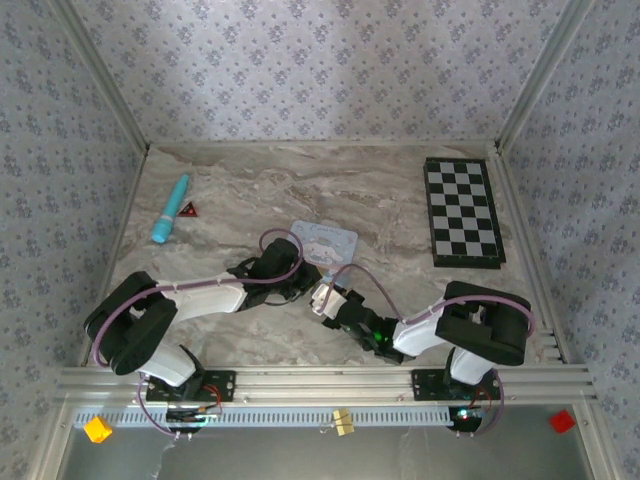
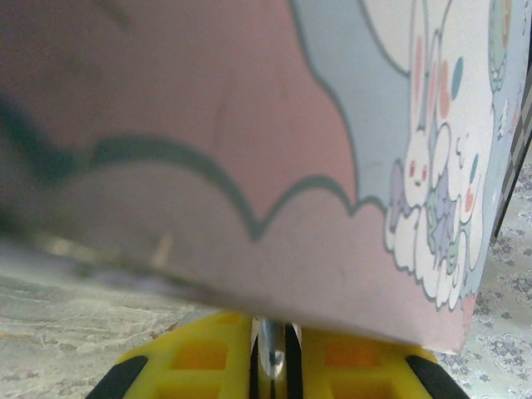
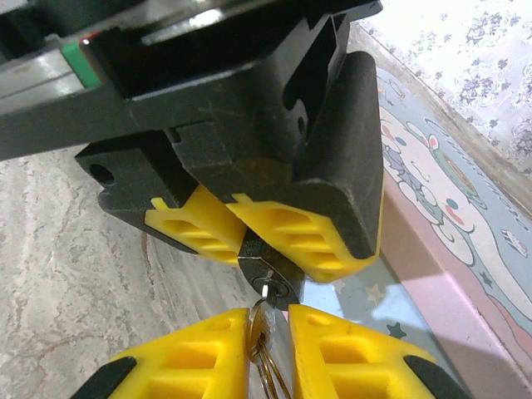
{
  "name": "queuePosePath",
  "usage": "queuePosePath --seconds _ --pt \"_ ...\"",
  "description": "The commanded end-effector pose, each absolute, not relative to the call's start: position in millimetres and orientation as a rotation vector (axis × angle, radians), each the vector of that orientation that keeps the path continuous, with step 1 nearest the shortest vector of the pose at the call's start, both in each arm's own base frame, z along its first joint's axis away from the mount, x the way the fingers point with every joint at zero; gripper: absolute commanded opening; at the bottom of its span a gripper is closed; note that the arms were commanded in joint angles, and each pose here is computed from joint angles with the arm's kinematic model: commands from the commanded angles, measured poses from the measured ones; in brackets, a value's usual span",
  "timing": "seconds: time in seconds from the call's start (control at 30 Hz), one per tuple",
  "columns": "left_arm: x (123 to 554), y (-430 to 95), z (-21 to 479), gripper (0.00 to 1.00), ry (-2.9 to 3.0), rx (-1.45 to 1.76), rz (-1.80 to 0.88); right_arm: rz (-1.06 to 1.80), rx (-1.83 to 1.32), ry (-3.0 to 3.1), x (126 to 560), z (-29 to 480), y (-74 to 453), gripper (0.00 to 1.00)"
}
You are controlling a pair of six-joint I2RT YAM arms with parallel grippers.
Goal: Unlock the padlock with the key
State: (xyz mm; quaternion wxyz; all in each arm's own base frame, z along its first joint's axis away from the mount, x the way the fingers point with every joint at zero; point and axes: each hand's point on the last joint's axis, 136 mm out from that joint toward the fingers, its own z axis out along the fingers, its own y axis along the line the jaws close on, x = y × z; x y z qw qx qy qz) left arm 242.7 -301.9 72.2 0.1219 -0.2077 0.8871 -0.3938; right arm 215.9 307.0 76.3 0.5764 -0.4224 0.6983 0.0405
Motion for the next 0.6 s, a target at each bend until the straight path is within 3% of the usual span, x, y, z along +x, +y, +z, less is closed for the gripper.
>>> queuePosePath --seconds 0.0,0.27,0.57 --pt "248.5 -310.2 90.5 0.00 2.525 -0.578 -1.216 0.087 -0.922 1.671 220.2 74.0 302.0 0.19" --pt "248.4 -311.3 91.4 0.00 2.523 -0.574 -1.224 0.151 -0.789 1.757 231.3 73.4 299.1 0.16" --pt "247.9 -313.7 88.5 0.00 2.529 -0.569 -1.223 0.361 -0.611 1.857 240.8 76.6 301.3 0.06"
